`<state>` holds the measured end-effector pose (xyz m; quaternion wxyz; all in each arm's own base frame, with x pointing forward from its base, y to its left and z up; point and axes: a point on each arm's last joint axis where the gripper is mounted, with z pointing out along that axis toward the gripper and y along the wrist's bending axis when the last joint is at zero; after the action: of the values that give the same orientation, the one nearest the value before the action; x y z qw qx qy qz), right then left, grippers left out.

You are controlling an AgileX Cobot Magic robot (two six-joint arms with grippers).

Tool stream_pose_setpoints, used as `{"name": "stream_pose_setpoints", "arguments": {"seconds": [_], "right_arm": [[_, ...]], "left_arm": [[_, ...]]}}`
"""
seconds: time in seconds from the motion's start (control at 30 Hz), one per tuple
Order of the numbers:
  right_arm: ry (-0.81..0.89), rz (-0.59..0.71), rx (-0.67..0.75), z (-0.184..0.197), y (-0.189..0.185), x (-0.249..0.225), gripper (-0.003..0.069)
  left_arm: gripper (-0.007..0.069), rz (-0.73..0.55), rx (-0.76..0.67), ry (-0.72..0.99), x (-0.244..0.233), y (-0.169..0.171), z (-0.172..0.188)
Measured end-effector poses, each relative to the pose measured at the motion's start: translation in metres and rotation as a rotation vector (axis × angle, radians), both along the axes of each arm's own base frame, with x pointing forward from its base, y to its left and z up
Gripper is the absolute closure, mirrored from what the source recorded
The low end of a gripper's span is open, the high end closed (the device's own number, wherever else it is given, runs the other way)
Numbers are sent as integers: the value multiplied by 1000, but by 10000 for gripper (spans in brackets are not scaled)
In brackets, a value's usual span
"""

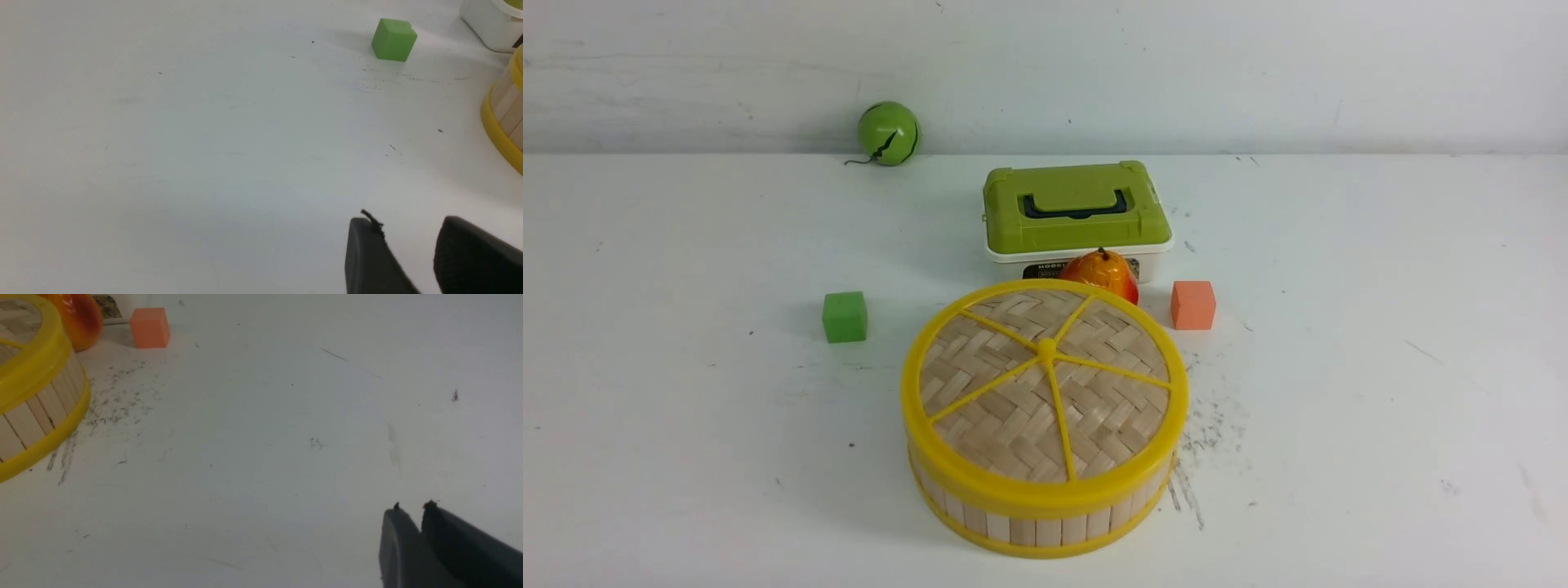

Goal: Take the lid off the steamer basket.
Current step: Use the right arm to lift the lid of the steamer

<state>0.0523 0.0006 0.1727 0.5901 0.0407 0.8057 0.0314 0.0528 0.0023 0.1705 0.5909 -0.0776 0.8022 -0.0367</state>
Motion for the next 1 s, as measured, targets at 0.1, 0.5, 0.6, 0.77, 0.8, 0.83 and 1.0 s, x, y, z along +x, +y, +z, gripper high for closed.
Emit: {"name": "stream_pose_setpoints", "arguments": {"seconds": [0.1,0.5,0.6,0.77,0.8,0.83,1.0], "right_arm": [[0,0,0,0,0,0,575],[0,0,0,0,0,0,566],[0,0,0,0,0,0,566],[0,0,0,0,0,0,559],[0,0,0,0,0,0,557],[0,0,0,0,0,0,555],[0,0,0,0,0,0,550]], "left_arm": [[386,0,0,0,0,0,0],[386,0,0,0,0,0,0],[386,0,0,0,0,0,0],[386,0,0,0,0,0,0],[386,0,0,0,0,0,0],[386,0,0,0,0,0,0],[386,0,0,0,0,0,0]]}}
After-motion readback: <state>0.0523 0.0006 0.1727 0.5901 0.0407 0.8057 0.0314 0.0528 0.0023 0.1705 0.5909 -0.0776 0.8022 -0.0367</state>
